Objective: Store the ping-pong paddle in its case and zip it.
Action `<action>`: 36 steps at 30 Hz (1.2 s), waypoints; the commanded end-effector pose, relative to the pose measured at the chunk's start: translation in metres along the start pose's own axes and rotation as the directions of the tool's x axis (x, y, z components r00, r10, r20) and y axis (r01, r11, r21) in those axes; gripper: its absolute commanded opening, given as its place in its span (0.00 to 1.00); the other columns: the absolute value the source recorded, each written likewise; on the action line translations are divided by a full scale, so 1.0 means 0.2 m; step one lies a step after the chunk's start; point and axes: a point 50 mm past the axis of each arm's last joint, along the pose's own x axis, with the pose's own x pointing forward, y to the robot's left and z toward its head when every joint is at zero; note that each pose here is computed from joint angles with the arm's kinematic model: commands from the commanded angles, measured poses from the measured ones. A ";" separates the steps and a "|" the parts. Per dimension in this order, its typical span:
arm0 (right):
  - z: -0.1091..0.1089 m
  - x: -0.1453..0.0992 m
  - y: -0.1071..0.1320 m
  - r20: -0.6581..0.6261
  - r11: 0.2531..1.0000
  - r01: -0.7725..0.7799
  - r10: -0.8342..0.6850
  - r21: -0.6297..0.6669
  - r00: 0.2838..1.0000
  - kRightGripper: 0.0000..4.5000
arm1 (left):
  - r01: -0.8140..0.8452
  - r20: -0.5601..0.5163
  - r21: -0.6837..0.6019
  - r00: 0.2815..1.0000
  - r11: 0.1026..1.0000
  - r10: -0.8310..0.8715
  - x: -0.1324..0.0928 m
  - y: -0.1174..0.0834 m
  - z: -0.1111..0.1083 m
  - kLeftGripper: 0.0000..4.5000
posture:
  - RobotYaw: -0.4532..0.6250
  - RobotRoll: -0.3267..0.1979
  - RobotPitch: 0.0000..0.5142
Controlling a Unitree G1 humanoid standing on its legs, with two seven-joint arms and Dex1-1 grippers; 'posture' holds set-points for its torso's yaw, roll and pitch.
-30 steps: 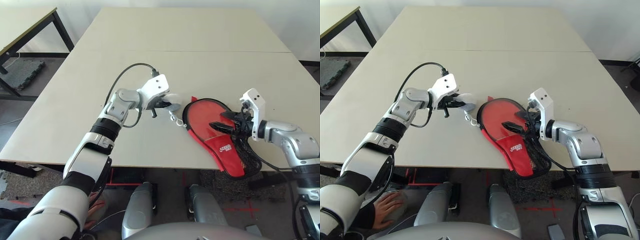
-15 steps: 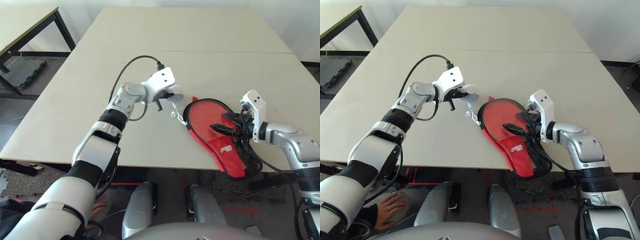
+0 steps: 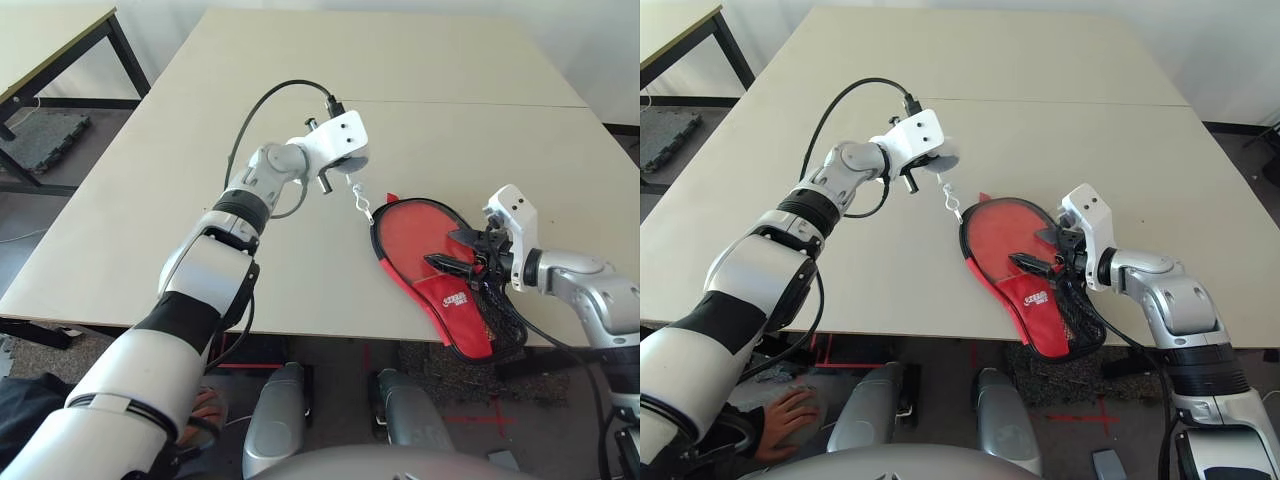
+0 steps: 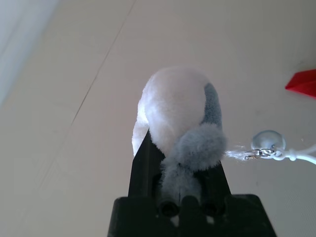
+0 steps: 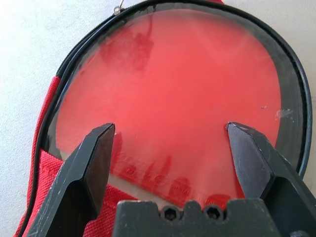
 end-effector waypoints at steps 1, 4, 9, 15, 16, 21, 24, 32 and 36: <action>-0.21 0.01 0.04 -0.161 0.988 0.000 0.024 0.152 0.987 1.00 | -0.063 0.021 0.075 0.998 0.995 0.062 0.03 0.01 0.08 0.04 | 0.41 0.62 0.34; -0.21 0.00 0.05 -0.154 0.987 0.002 0.023 0.161 0.988 1.00 | -0.089 0.040 0.098 0.995 0.991 0.086 0.06 -0.01 0.14 0.04 | 0.39 0.62 0.36; -0.22 -0.02 0.08 -0.152 0.984 0.008 0.019 0.176 0.988 1.00 | -0.151 0.090 0.116 0.986 0.982 0.141 0.11 -0.04 0.27 0.04 | 0.35 0.62 0.37; -0.20 -0.05 0.08 -0.125 0.982 0.044 -0.021 0.184 0.992 1.00 | -0.076 0.121 0.161 0.991 0.984 0.057 0.18 -0.19 0.34 0.04 | 0.31 0.62 0.38; -0.19 -0.05 0.08 -0.122 0.982 0.047 -0.025 0.185 0.992 1.00 | -0.055 0.120 0.162 0.992 0.985 0.036 0.18 -0.22 0.34 0.04 | 0.31 0.62 0.38; -0.19 -0.06 0.09 -0.116 0.980 0.054 -0.032 0.189 0.993 1.00 | 0.005 0.096 0.177 0.995 0.984 -0.022 0.20 -0.32 0.30 0.04 | 0.29 0.62 0.39; -0.19 -0.08 0.10 -0.107 0.978 0.064 -0.043 0.201 0.993 1.00 | 0.012 0.086 0.170 0.996 0.985 -0.027 0.21 -0.35 0.29 0.04 | 0.27 0.62 0.40; -0.19 -0.09 0.11 -0.097 0.974 0.080 -0.060 0.213 0.993 1.00 | 0.051 0.061 0.176 0.996 0.983 -0.062 0.22 -0.40 0.26 0.25 | 0.25 0.62 0.39; -0.19 -0.09 0.11 -0.092 0.973 0.083 -0.065 0.215 0.994 1.00 | 0.042 0.103 0.130 0.993 0.991 -0.056 0.21 -0.36 0.30 0.60 | 0.27 0.62 0.39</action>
